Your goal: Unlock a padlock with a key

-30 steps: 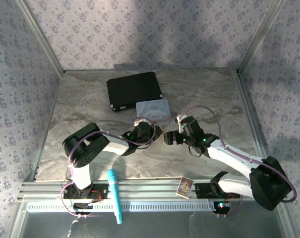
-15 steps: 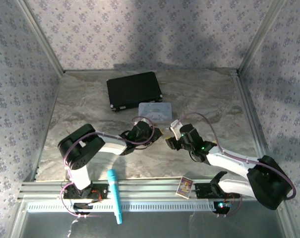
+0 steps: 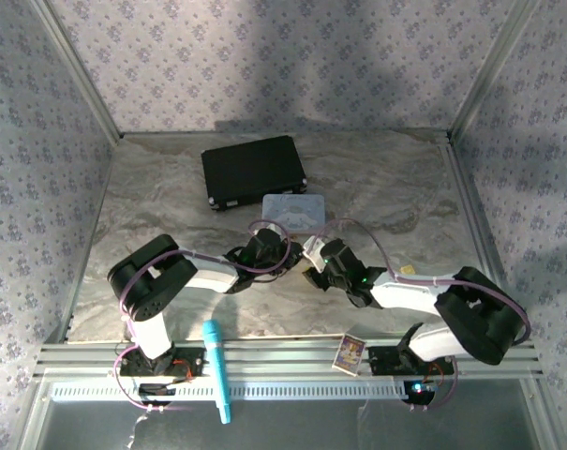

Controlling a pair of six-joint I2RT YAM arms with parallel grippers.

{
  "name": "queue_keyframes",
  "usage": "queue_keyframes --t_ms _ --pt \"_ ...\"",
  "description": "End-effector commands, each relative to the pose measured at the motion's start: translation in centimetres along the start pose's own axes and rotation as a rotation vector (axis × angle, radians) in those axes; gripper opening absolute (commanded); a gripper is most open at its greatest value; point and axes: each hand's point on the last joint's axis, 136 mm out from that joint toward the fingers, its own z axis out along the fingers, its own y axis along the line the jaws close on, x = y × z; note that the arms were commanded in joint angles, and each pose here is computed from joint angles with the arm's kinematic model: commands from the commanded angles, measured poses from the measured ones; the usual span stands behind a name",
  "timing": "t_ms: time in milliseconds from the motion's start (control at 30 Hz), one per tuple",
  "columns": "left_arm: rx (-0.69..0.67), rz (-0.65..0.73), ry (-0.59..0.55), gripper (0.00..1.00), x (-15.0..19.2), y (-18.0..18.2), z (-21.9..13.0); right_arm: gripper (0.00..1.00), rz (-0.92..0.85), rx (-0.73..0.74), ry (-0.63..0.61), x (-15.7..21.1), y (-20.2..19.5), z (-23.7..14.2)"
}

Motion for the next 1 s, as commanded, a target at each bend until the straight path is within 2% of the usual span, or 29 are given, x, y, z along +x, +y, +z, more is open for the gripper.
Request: queue_keyframes --t_ms 0,167,400,500,567,967 --pt "-0.071 -0.063 0.094 0.0 2.0 2.5 -0.5 0.44 -0.027 0.058 -0.052 -2.2 -0.9 0.5" --pt "-0.07 -0.066 0.105 0.0 2.3 2.6 -0.5 0.32 -0.046 0.062 -0.03 -2.1 -0.9 1.3" --pt "-0.068 -0.066 0.114 0.0 2.4 2.6 -0.4 0.21 -0.043 0.009 -0.038 -2.1 -0.2 1.4" --pt "-0.072 -0.066 0.112 0.0 2.3 2.8 -0.4 0.19 -0.004 -0.034 -0.028 -1.9 0.1 1.4" --pt "-0.076 -0.066 0.112 0.0 2.3 3.0 -0.4 0.12 0.026 -0.054 -0.027 -1.8 0.0 1.4" --pt "-0.09 -0.072 0.109 0.0 2.4 3.8 -0.7 0.12 0.263 -0.215 -0.066 -1.9 -1.0 0.4"
